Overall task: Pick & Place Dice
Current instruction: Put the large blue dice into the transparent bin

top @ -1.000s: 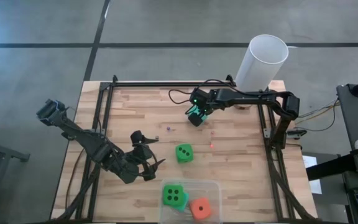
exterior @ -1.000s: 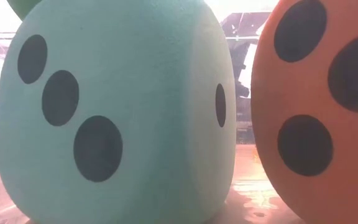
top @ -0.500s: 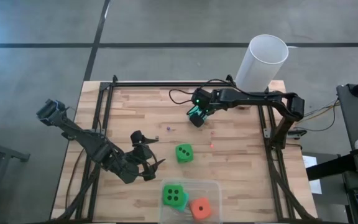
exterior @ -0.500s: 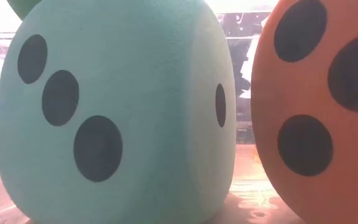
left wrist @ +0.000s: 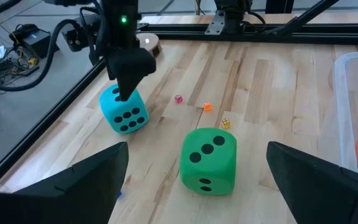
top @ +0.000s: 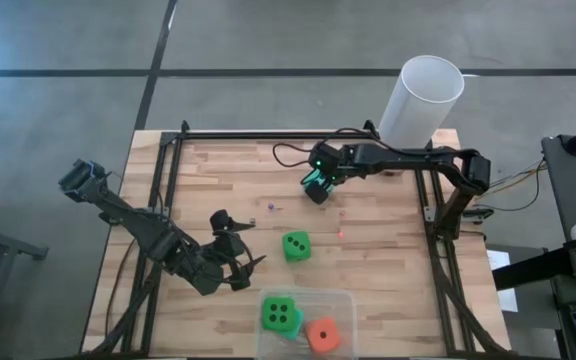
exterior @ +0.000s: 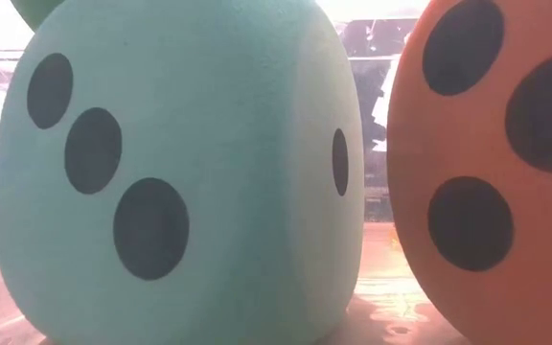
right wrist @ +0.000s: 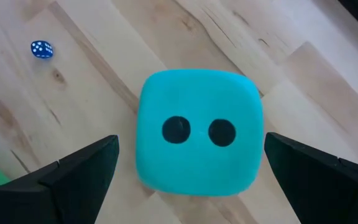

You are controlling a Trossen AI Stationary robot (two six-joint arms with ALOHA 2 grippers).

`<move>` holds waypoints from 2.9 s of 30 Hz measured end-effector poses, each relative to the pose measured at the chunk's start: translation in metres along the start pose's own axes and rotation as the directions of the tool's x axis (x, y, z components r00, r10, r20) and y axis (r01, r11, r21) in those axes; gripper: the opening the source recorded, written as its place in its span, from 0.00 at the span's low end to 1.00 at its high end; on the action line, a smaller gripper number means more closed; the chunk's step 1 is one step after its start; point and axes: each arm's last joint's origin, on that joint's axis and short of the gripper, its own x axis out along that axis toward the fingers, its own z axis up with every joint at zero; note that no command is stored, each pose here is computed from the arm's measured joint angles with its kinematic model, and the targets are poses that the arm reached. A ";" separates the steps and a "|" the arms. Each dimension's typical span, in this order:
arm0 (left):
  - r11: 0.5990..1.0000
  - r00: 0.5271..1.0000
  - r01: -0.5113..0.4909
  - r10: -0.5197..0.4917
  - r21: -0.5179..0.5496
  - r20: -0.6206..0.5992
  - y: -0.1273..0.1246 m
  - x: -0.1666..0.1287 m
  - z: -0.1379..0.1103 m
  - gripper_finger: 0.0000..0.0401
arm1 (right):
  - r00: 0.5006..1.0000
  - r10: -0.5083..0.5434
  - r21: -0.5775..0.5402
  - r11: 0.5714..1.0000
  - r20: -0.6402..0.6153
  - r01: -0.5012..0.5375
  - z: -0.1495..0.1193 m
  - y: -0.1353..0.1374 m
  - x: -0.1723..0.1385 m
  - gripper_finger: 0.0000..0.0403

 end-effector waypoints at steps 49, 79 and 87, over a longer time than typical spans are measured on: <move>1.000 1.000 0.000 0.000 0.000 0.000 0.000 0.000 0.000 0.95 | 0.999 -0.034 -0.053 0.998 0.035 0.036 -0.016 -0.005 0.021 0.99; 1.000 1.000 0.000 0.000 0.000 0.000 0.000 0.000 0.000 0.95 | 0.999 -0.043 -0.007 0.999 0.030 0.044 -0.018 -0.006 0.023 0.99; 1.000 1.000 0.000 0.000 0.000 0.000 0.000 0.000 0.000 0.96 | 0.999 -0.044 -0.008 0.999 0.030 0.045 -0.018 -0.006 0.023 0.87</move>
